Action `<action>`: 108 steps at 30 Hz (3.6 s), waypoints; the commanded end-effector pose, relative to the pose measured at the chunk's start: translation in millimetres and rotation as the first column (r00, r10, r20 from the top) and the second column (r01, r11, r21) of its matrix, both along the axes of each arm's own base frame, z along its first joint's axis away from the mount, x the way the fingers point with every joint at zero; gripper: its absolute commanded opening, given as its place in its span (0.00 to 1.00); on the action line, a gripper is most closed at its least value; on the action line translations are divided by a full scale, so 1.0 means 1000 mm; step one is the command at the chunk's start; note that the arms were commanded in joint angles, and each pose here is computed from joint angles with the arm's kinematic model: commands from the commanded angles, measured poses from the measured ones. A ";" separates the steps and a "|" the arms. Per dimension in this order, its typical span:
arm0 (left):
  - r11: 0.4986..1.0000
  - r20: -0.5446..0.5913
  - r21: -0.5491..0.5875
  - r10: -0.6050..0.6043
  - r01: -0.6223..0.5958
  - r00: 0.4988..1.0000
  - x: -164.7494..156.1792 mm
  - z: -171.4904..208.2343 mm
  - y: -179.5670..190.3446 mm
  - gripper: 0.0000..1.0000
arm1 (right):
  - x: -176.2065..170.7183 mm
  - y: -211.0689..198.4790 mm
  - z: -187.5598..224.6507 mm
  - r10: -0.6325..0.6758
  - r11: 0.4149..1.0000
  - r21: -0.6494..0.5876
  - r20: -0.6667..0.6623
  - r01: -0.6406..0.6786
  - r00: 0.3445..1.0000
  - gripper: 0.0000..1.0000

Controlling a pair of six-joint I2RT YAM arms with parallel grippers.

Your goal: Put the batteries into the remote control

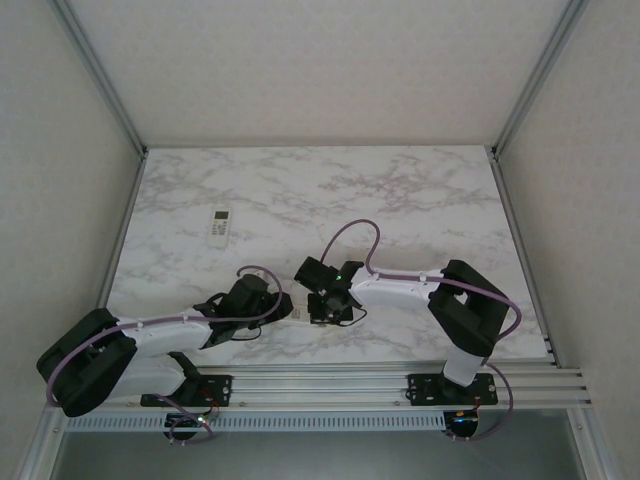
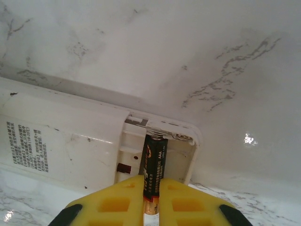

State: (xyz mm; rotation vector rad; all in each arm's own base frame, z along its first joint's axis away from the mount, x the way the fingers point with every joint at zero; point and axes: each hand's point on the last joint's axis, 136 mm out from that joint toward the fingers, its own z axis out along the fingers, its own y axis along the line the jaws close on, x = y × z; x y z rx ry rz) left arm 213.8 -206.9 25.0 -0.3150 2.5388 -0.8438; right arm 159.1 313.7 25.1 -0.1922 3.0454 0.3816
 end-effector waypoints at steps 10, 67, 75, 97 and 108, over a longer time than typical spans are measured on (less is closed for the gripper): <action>0.986 -0.133 -0.109 -0.137 0.123 0.982 -0.038 -0.010 -0.024 0.43 | 0.041 0.032 -0.018 -0.208 0.927 0.328 0.054 0.180 0.977 0.11; 0.996 0.101 0.075 0.044 -0.052 0.994 0.002 0.043 0.017 0.76 | 0.096 -0.002 0.094 -0.096 0.993 0.099 0.337 0.066 0.937 0.42; 0.987 0.253 0.023 0.150 -0.161 0.956 0.006 0.089 0.048 0.84 | 0.135 0.036 0.067 -0.149 0.985 0.119 0.238 0.123 0.960 0.39; 0.987 0.256 -0.036 0.160 -0.156 0.953 0.000 0.082 0.050 0.99 | 0.148 0.049 -0.009 -0.063 0.997 -0.035 0.162 0.070 0.985 0.16; 0.990 0.209 -0.075 0.135 -0.122 0.969 -0.003 0.079 0.037 0.99 | 0.140 0.037 0.068 -0.029 0.997 0.082 0.288 0.005 0.957 0.10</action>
